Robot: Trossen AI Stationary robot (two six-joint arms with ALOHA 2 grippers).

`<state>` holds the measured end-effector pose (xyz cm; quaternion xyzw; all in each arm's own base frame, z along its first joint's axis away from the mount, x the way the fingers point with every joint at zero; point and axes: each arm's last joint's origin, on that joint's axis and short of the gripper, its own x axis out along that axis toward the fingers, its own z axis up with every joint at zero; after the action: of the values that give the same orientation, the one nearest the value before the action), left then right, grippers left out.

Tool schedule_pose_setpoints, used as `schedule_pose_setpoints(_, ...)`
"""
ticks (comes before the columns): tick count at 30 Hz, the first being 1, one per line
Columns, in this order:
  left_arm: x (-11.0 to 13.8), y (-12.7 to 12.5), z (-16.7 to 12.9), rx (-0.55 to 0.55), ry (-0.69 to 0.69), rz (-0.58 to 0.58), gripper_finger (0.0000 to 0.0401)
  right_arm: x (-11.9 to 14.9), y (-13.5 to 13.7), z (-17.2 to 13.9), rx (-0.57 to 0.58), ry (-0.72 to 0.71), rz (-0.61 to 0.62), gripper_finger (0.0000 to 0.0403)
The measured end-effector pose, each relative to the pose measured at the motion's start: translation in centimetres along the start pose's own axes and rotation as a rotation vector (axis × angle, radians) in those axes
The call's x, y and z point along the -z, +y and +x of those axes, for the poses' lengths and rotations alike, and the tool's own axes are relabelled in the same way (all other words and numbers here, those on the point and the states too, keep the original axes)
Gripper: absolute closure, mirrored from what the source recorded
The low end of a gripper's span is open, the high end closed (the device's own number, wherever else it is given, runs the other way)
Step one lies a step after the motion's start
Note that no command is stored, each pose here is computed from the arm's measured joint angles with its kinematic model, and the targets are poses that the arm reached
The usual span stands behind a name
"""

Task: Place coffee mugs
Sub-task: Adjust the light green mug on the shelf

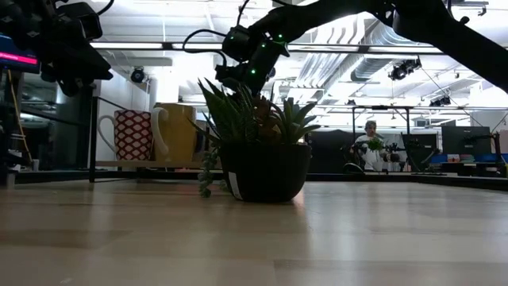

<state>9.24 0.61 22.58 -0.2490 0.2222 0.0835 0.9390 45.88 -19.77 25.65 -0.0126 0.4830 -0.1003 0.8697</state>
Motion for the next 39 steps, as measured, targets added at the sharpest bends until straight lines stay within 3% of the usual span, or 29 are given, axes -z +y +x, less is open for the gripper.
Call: schedule_pose_setpoints(39,0.0,0.0,0.0,0.000,0.001,0.003,0.0330,-0.1,1.2,0.0,-0.110,-0.007,-0.013,0.0373)
